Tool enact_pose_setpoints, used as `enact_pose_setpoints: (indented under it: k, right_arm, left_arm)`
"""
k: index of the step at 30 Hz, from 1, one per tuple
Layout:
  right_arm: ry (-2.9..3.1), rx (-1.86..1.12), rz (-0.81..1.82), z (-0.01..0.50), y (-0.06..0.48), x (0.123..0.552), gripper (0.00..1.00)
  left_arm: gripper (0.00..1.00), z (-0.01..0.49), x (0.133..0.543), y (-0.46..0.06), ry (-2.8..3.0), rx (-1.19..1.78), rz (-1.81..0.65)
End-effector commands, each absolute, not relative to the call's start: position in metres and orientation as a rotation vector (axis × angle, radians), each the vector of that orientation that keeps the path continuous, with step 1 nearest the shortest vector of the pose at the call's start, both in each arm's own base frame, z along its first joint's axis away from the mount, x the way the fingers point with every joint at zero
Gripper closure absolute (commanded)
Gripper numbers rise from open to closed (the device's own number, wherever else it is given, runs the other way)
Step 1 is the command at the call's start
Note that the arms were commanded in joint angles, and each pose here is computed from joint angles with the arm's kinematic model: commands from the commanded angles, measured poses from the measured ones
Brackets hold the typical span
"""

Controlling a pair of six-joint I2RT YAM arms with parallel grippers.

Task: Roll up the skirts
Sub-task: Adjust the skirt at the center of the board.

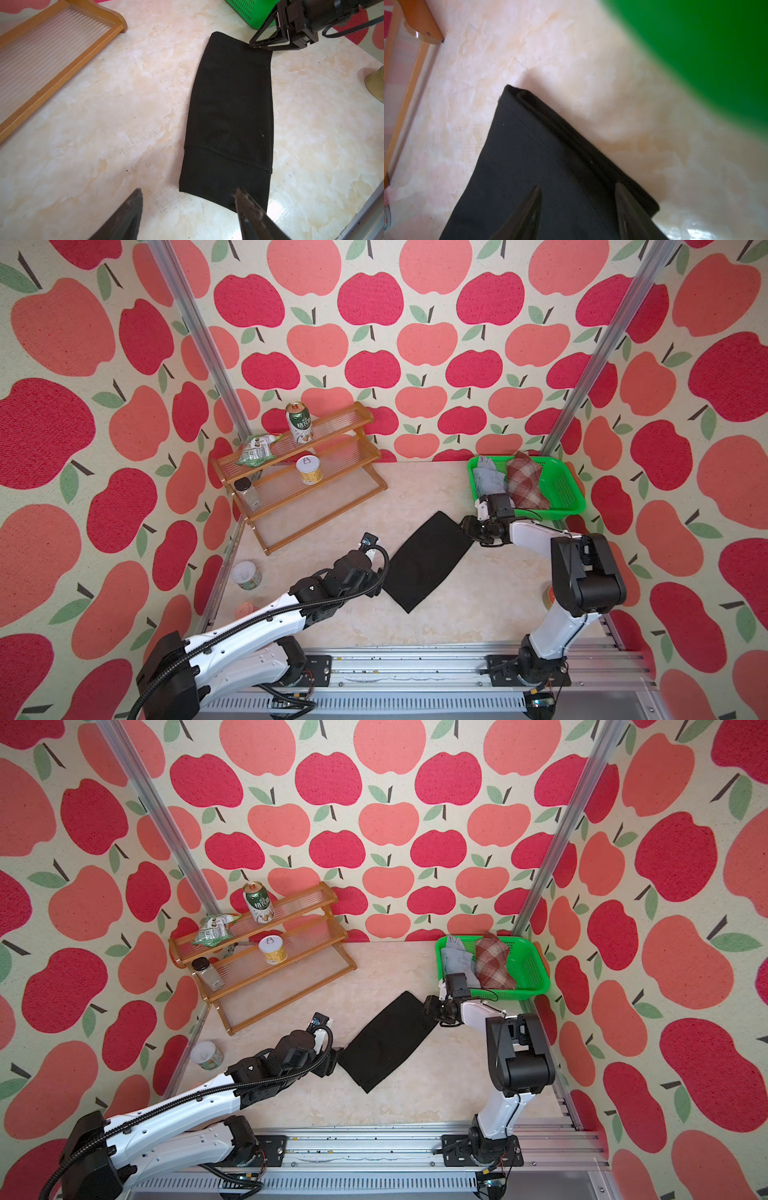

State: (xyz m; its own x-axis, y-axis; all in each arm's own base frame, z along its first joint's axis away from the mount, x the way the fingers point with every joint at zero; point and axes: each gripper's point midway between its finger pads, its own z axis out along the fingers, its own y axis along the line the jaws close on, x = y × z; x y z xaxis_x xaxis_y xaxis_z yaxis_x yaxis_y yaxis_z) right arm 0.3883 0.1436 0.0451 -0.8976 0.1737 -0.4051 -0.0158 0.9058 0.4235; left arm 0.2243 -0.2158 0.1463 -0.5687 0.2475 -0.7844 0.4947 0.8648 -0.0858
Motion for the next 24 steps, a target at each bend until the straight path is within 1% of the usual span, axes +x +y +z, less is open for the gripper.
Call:
enact_pose_setpoints:
  k: [1, 4, 8, 16, 20, 24]
  right_arm:
    - [2.700, 0.117, 0.484, 0.047, 0.137, 0.364, 0.39]
    - [2.653, 0.060, 0.432, 0.074, 0.140, 0.363, 0.39]
    - [2.653, 0.015, 0.378, 0.091, 0.141, 0.354, 0.38]
    - [2.720, 0.028, 0.330, 0.066, 0.125, 0.314, 0.38]
    - [2.706, 0.053, 0.415, 0.062, 0.134, 0.318, 0.40]
    - [2.732, 0.069, 0.445, 0.051, 0.141, 0.327, 0.41]
  left_arm:
    - [0.27, 0.135, 0.220, -0.206, 2.240, 0.514, -0.367]
    - [0.27, 0.134, 0.221, -0.204, 2.240, 0.496, -0.377]
    - [0.27, 0.136, 0.224, -0.203, 2.234, 0.485, -0.380]
    - [0.27, 0.137, 0.227, -0.197, 2.227, 0.462, -0.387]
    - [0.27, 0.136, 0.227, -0.196, 2.235, 0.455, -0.394]
    - [0.27, 0.135, 0.226, -0.195, 2.249, 0.442, -0.403]
